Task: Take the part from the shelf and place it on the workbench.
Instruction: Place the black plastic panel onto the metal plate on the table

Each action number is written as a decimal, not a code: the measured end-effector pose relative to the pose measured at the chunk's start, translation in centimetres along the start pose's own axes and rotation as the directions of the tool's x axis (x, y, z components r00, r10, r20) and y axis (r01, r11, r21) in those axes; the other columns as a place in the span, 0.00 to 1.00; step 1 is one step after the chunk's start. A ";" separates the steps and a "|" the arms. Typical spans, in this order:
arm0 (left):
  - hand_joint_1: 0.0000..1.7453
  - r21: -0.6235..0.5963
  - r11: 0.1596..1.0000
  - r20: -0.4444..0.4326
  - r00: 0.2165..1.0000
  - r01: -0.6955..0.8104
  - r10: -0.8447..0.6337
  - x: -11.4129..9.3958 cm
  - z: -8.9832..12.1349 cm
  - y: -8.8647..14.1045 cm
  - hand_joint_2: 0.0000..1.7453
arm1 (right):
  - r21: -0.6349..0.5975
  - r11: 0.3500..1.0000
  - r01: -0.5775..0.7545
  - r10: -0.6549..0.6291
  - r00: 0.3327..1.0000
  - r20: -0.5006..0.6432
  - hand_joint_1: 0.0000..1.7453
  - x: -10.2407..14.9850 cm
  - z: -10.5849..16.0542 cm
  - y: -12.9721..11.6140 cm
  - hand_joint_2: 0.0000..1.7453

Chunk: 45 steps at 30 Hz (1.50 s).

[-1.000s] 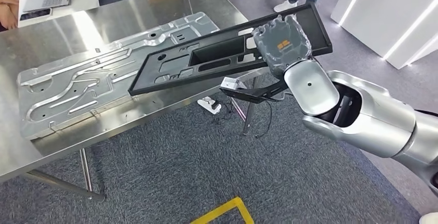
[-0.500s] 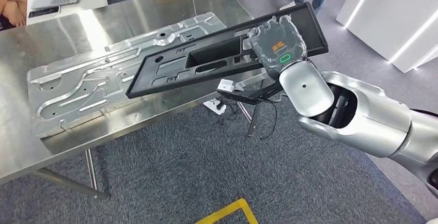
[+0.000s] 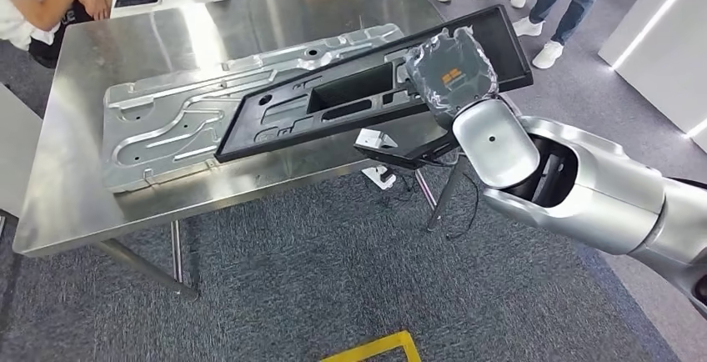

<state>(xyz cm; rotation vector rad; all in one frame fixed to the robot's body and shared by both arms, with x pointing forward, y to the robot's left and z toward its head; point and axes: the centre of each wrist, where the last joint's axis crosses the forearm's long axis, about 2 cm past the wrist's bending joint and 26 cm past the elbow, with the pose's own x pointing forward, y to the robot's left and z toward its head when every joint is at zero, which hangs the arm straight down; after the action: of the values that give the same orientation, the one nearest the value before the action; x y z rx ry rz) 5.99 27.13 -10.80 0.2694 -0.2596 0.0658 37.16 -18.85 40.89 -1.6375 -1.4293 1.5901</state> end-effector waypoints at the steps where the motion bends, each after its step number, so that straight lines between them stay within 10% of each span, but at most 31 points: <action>1: 0.00 0.000 1.000 0.000 1.000 0.000 0.000 0.0 0.0 0.0 1.00 | 0.000 1.000 0.000 0.000 1.000 0.000 1.00 0.0 0.0 0.0 1.00; 45: 0.00 0.001 1.000 0.015 1.000 0.002 -0.002 0.1 0.0 0.1 1.00 | 0.005 1.000 -0.008 0.008 1.000 0.000 1.00 -0.2 0.0 -0.3 1.00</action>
<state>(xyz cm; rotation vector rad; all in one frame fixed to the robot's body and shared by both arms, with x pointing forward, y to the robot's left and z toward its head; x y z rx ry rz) 6.07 27.19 -10.79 0.2713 -0.2742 0.0621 37.13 -18.92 41.25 -1.6422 -1.4190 1.5963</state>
